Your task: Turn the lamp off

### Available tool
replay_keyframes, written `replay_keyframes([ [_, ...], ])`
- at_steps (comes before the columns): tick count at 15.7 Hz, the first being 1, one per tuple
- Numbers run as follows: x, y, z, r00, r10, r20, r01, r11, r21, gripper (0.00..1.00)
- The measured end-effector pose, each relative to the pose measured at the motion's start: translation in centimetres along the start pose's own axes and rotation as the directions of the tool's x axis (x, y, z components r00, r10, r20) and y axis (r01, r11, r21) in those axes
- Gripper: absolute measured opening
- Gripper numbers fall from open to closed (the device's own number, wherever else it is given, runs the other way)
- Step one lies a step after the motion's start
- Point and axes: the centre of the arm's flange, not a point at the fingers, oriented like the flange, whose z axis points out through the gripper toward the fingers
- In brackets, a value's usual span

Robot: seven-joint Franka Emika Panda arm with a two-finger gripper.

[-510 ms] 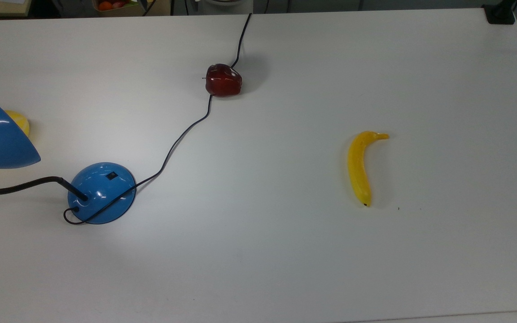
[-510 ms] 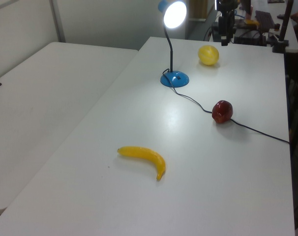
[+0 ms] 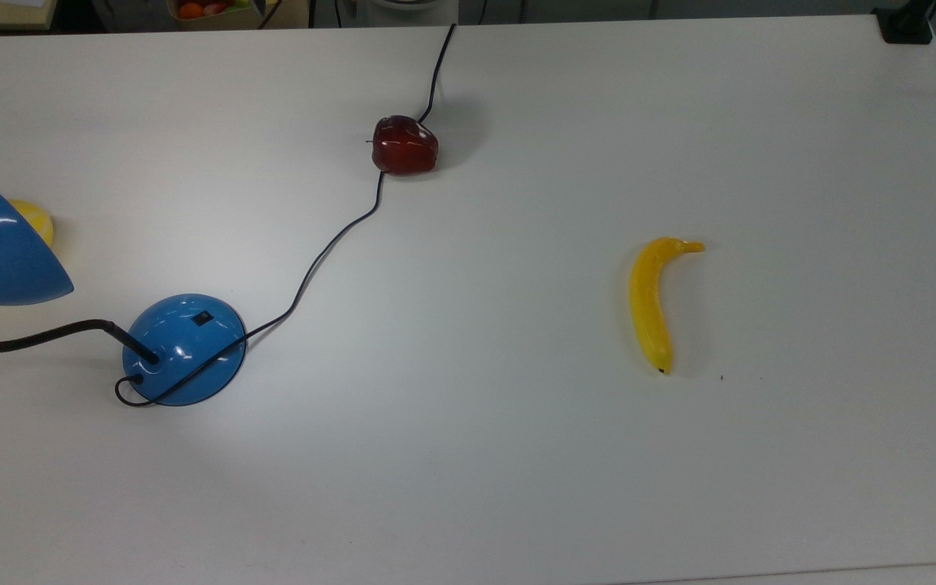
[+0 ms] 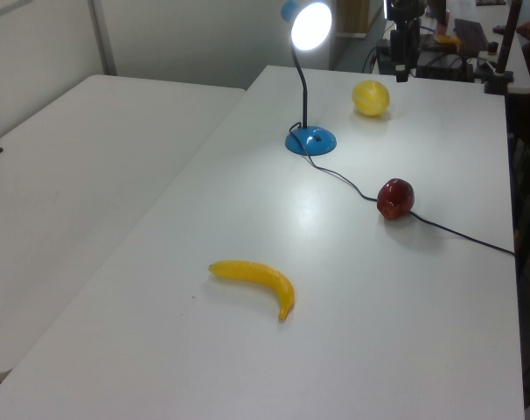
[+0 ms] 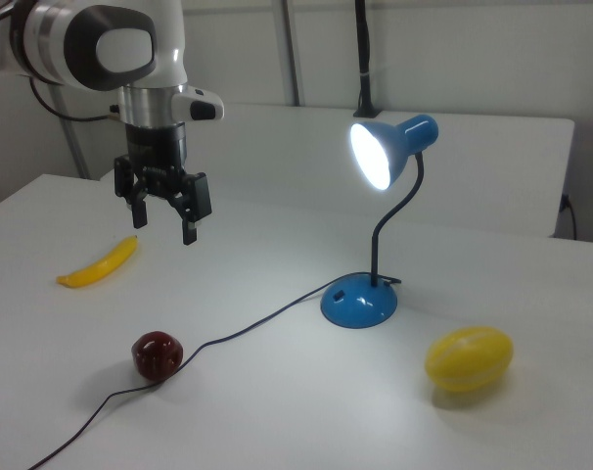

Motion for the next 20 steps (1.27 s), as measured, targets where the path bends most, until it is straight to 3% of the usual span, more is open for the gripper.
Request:
replay_keyframes([
  [4, 1.3, 2.4, 0.6, 0.998, 0.038, -0.045, -0.038, 0.999, -0.003, 0.99],
  [8, 3.2, 7.1, 1.2, 0.984, 0.108, -0.145, -0.109, 0.994, -0.001, 0.58],
  [12, 4.7, 11.9, 1.6, 0.948, 0.176, -0.264, -0.181, 0.983, 0.003, 0.15],
  [14, 5.7, 14.0, 2.3, 0.926, 0.21, -0.314, -0.218, 0.976, 0.008, 0.01],
  [20, 8.8, 18.5, 5.6, 0.84, 0.338, -0.425, -0.35, 0.935, 0.051, 0.01],
])
